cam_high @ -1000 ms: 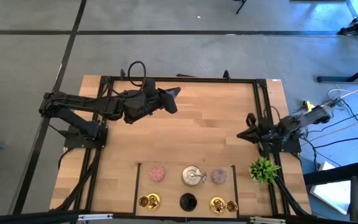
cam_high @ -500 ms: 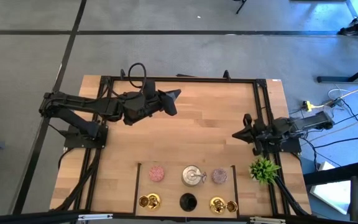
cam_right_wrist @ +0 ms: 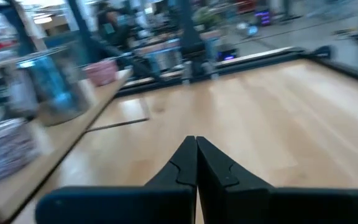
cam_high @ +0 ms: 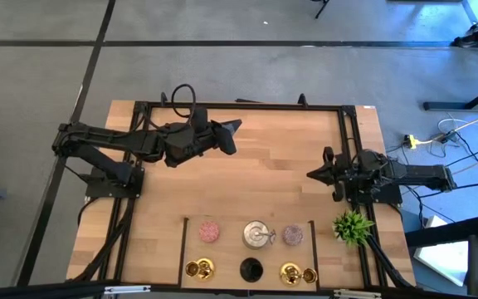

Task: Pick & Place candle stick holders
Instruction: Return to Home Position

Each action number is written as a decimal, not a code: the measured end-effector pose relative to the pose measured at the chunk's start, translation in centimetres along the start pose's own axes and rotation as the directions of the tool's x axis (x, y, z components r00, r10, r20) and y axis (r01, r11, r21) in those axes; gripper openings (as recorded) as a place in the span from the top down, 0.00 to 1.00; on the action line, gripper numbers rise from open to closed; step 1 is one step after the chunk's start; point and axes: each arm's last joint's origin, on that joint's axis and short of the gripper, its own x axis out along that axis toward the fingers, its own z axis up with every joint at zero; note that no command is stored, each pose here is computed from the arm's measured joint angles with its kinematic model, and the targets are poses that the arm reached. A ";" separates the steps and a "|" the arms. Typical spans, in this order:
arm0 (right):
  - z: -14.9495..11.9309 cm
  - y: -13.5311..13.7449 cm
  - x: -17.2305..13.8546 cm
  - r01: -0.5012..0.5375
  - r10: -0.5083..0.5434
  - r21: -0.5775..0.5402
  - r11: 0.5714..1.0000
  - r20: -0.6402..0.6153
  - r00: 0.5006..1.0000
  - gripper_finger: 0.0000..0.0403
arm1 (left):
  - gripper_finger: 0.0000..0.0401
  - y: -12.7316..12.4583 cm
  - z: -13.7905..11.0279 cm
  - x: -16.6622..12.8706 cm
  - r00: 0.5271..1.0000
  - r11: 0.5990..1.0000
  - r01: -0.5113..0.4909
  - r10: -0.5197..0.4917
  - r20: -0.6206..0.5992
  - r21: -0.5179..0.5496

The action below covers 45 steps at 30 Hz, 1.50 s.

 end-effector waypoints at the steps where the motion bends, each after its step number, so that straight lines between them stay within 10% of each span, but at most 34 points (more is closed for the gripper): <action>1: 0.0 0.0 0.0 -0.031 0.031 0.003 1.000 -0.008 0.999 1.00 | 1.00 0.0 0.0 0.0 1.000 1.000 -0.002 0.002 -0.002 0.003; 18: -0.1 -0.2 0.0 -0.032 0.034 0.064 0.997 -0.019 0.999 1.00 | 1.00 0.4 -0.6 0.2 0.988 0.977 0.078 -0.050 -0.144 0.200; 38: -0.1 -0.2 0.0 -0.033 0.034 0.064 0.997 -0.019 0.999 1.00 | 1.00 0.6 1.4 -4.1 0.809 0.654 0.582 -0.403 -0.428 0.484; 45: -0.1 -0.2 0.0 -0.033 0.034 0.064 0.997 -0.019 0.999 1.00 | 1.00 5.3 2.6 -8.8 0.826 0.689 0.562 -0.445 -0.345 0.457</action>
